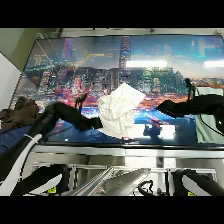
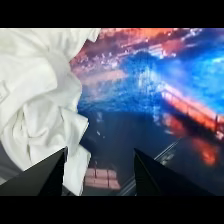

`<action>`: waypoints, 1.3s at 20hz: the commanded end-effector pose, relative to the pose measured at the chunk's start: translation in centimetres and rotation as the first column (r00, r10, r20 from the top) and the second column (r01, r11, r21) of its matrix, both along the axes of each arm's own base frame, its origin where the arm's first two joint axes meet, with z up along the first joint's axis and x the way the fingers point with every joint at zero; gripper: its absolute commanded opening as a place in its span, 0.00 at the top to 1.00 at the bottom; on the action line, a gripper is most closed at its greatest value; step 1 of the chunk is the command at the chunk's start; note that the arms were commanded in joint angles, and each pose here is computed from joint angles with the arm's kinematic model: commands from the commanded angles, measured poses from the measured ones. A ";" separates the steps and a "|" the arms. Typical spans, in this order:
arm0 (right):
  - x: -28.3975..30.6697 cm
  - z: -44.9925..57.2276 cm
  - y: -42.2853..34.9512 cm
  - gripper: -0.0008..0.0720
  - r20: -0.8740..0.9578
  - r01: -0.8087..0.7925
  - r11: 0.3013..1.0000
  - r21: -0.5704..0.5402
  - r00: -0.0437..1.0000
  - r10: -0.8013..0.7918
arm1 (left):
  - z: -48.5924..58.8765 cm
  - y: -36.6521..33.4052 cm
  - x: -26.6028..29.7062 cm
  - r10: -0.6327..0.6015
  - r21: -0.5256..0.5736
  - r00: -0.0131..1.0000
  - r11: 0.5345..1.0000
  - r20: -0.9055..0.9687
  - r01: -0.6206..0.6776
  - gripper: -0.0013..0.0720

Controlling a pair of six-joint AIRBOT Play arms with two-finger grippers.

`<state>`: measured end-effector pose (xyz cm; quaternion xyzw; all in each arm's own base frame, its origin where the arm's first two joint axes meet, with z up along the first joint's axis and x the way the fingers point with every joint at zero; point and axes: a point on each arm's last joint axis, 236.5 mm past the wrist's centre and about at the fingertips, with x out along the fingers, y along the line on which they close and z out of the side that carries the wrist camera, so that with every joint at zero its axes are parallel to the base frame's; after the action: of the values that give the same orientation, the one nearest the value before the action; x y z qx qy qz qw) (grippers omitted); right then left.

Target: Fold the shirts.

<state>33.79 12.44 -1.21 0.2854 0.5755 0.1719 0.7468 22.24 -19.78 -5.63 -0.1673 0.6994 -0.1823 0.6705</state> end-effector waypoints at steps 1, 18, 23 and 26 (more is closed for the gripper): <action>3.4 -3.2 1.7 0.36 0.000 0.016 1.000 -0.008 1.000 -0.016 | -4.1 -0.5 -2.5 0.087 -0.028 0.996 0.996 -0.018 -0.087 0.06; 11.1 -11.1 6.2 0.51 -0.143 0.068 0.998 -0.003 0.987 -0.068 | -3.9 0.6 6.1 0.109 -0.011 0.987 0.994 0.121 -0.109 0.96; 13.4 -10.0 6.6 0.63 -0.072 0.116 0.993 0.012 0.991 -0.115 | 0.7 2.5 7.8 0.163 -0.062 0.959 0.986 0.233 -0.152 0.96; 15.6 -8.2 7.6 0.97 0.017 0.125 0.992 0.017 0.992 -0.126 | 2.2 2.9 8.3 0.180 -0.079 0.945 0.983 0.273 -0.165 0.96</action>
<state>47.34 19.12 -11.19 0.3169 0.5817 0.1253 0.7386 30.07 -17.45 -5.07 -0.2143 0.5951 -0.1608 0.7577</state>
